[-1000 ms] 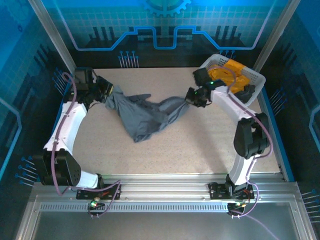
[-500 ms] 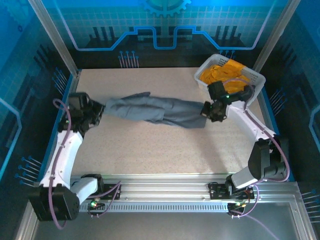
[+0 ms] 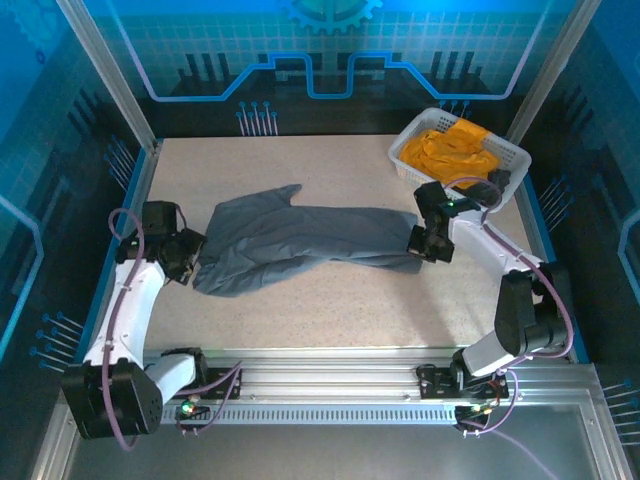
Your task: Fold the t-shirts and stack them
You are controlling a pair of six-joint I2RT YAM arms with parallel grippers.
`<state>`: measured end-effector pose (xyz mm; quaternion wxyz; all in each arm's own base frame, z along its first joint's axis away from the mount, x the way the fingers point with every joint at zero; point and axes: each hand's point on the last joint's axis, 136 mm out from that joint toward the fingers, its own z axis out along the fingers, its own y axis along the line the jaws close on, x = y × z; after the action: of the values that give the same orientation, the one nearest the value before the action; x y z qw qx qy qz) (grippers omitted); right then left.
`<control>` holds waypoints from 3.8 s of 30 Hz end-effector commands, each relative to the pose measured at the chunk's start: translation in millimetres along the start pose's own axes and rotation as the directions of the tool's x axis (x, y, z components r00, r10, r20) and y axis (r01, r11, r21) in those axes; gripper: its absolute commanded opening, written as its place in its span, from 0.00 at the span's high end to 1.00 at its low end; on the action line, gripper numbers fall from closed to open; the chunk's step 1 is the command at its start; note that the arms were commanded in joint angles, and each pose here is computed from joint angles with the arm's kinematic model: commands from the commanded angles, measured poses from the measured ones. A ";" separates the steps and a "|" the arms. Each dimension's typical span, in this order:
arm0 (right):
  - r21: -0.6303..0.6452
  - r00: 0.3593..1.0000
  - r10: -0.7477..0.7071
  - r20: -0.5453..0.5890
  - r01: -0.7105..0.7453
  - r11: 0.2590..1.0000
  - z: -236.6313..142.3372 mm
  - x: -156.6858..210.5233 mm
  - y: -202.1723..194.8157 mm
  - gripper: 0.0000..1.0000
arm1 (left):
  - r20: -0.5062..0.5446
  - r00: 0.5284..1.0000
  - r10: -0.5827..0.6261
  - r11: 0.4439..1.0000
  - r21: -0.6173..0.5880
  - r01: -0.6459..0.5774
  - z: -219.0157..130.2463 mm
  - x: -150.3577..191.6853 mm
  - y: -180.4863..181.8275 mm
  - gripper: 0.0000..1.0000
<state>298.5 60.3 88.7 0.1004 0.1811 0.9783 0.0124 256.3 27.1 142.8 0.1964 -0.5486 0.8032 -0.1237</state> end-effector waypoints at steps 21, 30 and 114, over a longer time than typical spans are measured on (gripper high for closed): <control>-0.159 0.992 0.011 -0.128 -0.032 0.987 29.5 3.9 13.9 1.00 | -0.269 0.961 -0.055 0.996 -0.087 0.033 127.6 115.7 -10.0 0.94; -0.344 0.985 0.022 0.173 0.039 0.938 -80.1 -62.1 50.2 1.00 | -0.045 0.998 0.054 0.944 0.327 -0.036 8.1 51.7 -116.1 1.00; -0.414 0.969 0.000 0.248 0.106 0.904 -52.0 -211.4 162.6 0.50 | -0.115 0.993 0.033 0.953 -0.296 -0.066 64.1 -19.3 80.4 0.38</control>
<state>562.2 109.9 120.1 0.2068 0.1617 0.9526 0.1539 233.1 62.7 74.5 0.0958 -0.5558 0.8243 -0.0496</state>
